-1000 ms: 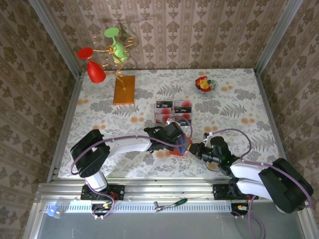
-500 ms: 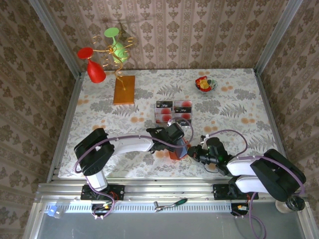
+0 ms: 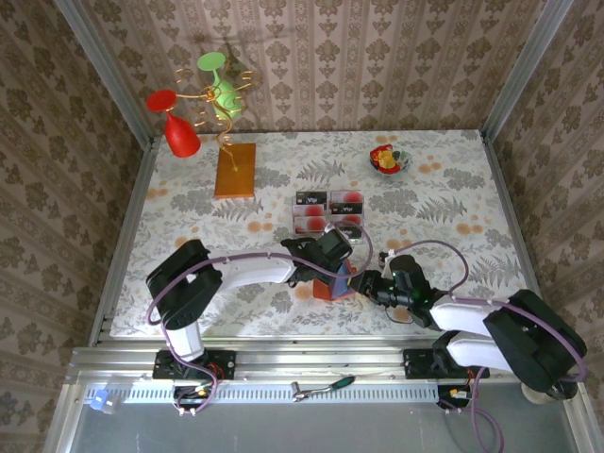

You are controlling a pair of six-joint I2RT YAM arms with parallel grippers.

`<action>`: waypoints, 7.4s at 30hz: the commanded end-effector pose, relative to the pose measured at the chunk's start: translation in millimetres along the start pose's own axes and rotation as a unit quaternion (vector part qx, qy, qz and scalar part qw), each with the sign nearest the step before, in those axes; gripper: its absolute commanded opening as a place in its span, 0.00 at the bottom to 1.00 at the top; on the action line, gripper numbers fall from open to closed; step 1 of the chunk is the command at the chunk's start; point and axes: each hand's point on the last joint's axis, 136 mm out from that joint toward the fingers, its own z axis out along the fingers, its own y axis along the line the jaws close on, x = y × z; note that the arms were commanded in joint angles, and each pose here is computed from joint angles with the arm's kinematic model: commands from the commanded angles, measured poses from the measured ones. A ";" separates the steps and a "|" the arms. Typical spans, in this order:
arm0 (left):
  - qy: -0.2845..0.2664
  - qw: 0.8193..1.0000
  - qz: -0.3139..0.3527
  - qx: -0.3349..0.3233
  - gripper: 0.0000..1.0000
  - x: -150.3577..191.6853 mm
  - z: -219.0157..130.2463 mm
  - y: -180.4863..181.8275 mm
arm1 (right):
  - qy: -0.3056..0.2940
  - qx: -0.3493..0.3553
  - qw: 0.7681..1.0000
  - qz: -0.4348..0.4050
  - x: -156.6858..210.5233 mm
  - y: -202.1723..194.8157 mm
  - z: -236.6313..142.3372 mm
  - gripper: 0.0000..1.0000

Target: Put the credit cards into the card holder

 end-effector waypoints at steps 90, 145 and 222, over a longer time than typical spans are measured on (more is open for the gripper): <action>0.007 0.995 -0.066 -0.068 0.46 39.5 1.1 80.0 | -0.004 0.143 0.965 -0.221 -37.3 74.9 14.5 0.53; 0.016 0.993 -0.086 -0.080 0.53 64.0 2.9 71.9 | -0.028 0.244 0.962 -0.123 -25.7 -19.8 3.6 0.01; 0.016 0.981 -0.189 -0.040 0.49 83.3 6.9 52.7 | 0.066 0.119 0.986 -0.092 5.6 55.3 72.4 0.00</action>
